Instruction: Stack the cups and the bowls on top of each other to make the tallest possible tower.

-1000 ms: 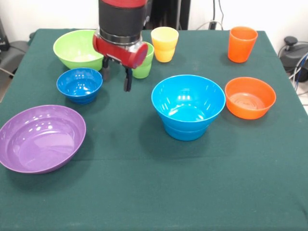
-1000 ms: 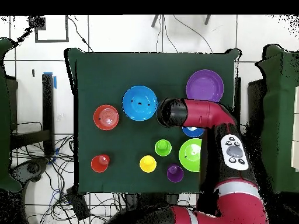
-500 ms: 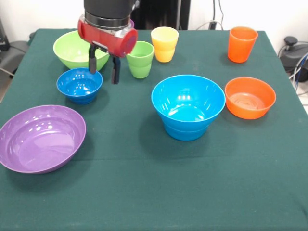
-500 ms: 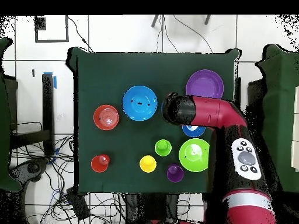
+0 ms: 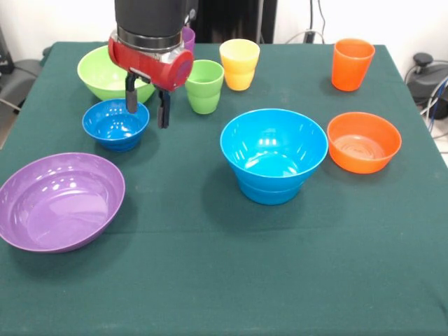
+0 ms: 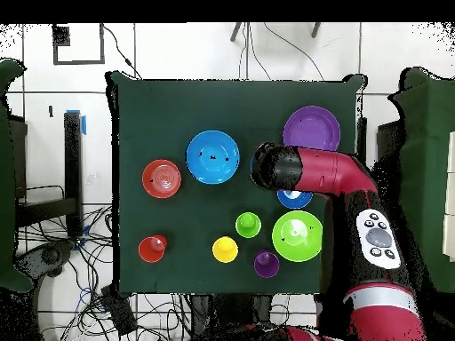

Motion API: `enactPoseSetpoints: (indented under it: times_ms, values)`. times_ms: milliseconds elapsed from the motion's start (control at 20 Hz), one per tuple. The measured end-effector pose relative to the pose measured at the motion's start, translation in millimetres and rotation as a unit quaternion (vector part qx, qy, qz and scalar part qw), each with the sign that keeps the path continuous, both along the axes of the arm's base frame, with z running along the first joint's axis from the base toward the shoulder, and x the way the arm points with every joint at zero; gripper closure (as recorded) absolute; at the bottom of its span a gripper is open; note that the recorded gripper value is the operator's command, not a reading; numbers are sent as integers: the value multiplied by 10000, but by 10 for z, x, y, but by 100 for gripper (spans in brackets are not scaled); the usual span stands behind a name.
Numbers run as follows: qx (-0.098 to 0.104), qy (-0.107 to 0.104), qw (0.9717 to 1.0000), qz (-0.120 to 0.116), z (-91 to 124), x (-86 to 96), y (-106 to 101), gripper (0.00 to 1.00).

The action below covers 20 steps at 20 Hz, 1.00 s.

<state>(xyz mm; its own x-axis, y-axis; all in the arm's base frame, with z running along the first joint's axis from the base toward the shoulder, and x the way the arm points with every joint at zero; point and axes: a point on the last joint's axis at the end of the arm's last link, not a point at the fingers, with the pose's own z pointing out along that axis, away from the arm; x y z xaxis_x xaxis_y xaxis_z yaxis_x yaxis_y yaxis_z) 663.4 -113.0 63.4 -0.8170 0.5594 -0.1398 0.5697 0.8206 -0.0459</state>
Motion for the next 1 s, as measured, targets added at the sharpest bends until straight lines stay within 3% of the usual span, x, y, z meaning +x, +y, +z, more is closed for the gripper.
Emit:
enactPoseSetpoints:
  times_ms: [550,1000]
  values:
    - [-103,264,9992,293,-399,-153,-8,0]
    - [-171,356,9983,431,-590,-196,-36,0]
